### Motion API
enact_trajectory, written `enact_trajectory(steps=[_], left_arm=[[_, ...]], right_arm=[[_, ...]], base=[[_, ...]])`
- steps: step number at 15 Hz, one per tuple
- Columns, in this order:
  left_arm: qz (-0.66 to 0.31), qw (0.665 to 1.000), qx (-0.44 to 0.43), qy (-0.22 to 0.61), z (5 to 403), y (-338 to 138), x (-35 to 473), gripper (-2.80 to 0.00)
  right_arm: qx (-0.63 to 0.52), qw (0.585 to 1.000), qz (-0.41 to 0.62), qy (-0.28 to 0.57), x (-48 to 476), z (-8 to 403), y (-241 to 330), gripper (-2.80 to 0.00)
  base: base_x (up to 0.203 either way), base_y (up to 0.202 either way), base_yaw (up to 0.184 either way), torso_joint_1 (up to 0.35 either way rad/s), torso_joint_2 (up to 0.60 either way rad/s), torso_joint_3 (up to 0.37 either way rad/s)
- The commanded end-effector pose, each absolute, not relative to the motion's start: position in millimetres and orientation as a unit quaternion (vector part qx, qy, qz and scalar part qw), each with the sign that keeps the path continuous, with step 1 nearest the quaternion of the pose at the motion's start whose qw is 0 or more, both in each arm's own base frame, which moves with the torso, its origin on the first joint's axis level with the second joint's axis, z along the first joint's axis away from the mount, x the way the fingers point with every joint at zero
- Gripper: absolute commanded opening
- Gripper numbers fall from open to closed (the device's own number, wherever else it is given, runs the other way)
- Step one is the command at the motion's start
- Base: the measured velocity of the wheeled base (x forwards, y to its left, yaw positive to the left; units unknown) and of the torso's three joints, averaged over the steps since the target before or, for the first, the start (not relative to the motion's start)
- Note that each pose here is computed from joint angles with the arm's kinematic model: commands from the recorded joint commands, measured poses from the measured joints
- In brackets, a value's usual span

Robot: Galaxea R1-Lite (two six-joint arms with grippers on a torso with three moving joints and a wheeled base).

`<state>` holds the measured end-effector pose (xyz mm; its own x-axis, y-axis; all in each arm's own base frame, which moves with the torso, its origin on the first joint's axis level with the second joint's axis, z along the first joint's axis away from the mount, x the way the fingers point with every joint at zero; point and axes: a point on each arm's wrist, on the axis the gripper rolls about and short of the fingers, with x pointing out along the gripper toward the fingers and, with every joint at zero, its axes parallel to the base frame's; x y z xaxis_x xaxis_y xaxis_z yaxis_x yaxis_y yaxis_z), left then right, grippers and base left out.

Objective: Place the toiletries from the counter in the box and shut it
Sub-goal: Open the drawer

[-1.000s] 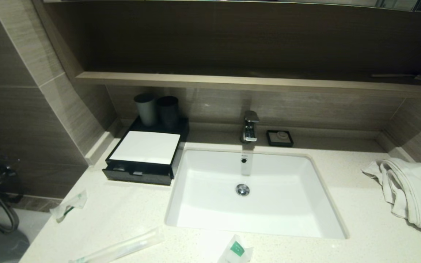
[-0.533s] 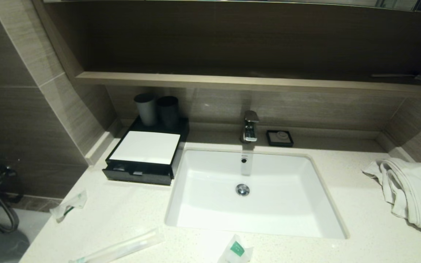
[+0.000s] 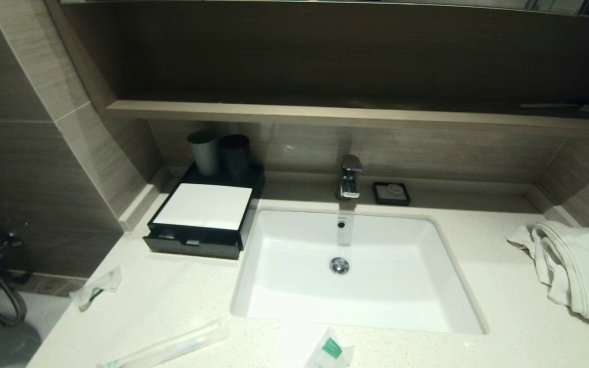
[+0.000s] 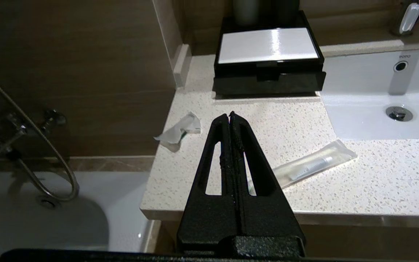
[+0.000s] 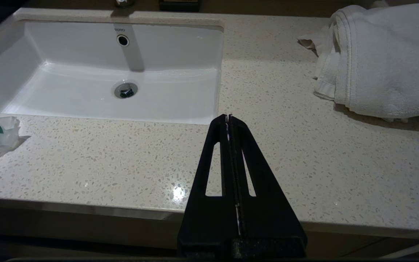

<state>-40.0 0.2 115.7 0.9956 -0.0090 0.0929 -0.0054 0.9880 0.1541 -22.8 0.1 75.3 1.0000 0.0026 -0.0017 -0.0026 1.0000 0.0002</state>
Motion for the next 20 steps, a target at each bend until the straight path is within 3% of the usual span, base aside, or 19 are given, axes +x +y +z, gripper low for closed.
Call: enact_trajectory(steps=[1, 8, 20], left_arm=[[0.003, 0.994, 0.08, -0.071, 130, 0, -47, -2.8], [0.074, 0.991, 0.074, -0.079, 174, 4, -88, -2.8], [0.09, 0.981, 0.112, -0.133, 239, 4, -128, -2.8]], right_arm=[[0.0, 1.0, 0.002, 0.002, -23, 75, 0, -2.8], [0.0, 1.0, 0.002, 0.001, -23, 75, 0, -2.8], [0.0, 1.0, 0.002, 0.001, -23, 75, 0, -2.8]], base=[[0.0, 0.0, 0.0, 0.0, 0.0, 0.0], [0.0, 0.0, 0.0, 0.0, 0.0, 0.0], [0.0, 0.0, 0.0, 0.0, 0.0, 0.0]])
